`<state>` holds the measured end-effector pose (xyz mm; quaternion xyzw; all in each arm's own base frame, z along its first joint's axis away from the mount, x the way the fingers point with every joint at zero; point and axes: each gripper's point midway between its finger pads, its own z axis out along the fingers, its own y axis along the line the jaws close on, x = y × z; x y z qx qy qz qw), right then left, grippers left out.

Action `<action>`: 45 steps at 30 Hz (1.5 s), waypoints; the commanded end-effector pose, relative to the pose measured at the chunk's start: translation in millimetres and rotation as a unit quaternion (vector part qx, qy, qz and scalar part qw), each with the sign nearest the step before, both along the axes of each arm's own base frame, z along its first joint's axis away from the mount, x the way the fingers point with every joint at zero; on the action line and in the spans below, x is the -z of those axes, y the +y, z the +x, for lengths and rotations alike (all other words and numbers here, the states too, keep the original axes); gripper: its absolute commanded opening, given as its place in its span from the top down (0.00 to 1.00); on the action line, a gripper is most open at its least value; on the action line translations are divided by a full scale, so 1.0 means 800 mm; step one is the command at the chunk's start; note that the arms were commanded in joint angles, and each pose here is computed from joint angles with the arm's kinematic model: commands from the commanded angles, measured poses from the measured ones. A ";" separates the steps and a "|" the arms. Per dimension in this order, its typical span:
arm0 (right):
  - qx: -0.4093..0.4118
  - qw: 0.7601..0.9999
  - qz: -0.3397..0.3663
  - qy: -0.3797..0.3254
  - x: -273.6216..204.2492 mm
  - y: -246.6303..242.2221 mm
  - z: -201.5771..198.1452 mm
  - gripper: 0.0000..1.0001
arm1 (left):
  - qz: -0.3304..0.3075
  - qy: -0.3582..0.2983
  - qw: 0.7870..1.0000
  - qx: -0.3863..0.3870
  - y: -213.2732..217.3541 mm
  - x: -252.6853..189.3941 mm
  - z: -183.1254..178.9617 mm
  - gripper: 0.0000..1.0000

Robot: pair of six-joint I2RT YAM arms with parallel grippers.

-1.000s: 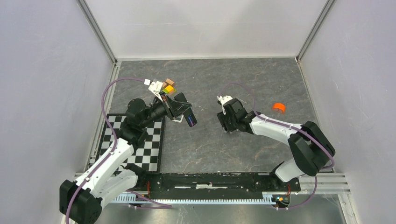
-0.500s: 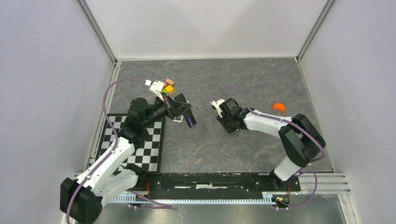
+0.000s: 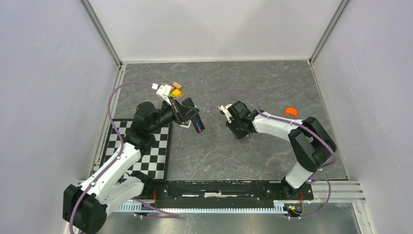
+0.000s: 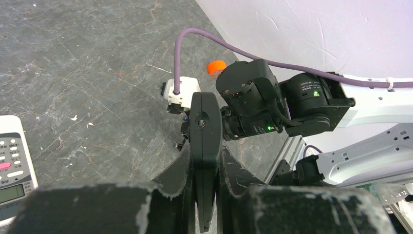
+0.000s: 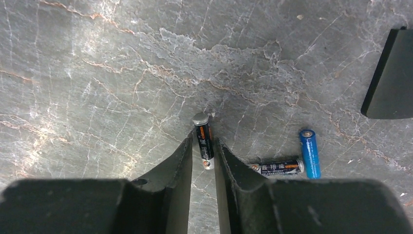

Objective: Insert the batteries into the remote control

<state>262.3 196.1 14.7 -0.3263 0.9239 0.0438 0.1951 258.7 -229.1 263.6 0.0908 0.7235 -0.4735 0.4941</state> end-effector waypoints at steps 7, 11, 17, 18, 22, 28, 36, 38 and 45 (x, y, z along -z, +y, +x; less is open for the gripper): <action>0.007 1.000 -0.010 0.023 0.011 -0.003 -0.006 0.91 | -0.003 -0.014 1.000 -0.004 0.000 -0.010 0.006 0.98; 0.040 0.999 0.006 -0.027 -0.002 -0.002 0.014 0.92 | -0.010 0.007 1.000 -0.003 -0.004 0.002 0.010 0.98; 0.063 0.991 0.077 -0.087 -0.039 0.013 0.026 0.92 | -0.038 0.093 0.995 0.002 -0.022 0.053 0.027 0.98; 0.066 0.990 0.087 -0.094 -0.045 0.014 0.026 0.92 | -0.047 0.114 0.992 0.005 -0.027 0.065 0.030 0.98; 0.064 0.985 0.133 -0.091 -0.061 0.027 0.016 0.92 | -0.082 0.163 0.983 0.027 -0.048 0.094 0.043 0.98; 0.051 0.968 0.237 -0.071 -0.096 0.061 -0.004 0.92 | -0.112 0.210 0.970 0.052 -0.075 0.132 0.062 0.98; 0.053 0.944 0.323 -0.045 -0.127 0.092 -0.016 0.91 | -0.161 0.252 0.951 0.078 -0.096 0.159 0.065 0.98; 0.052 0.942 0.329 -0.040 -0.129 0.096 -0.016 0.90 | -0.164 0.252 0.950 0.083 -0.100 0.161 0.064 0.98; 0.034 0.941 0.335 -0.029 -0.130 0.106 -0.017 0.89 | -0.161 0.254 0.950 0.088 -0.105 0.167 0.063 0.98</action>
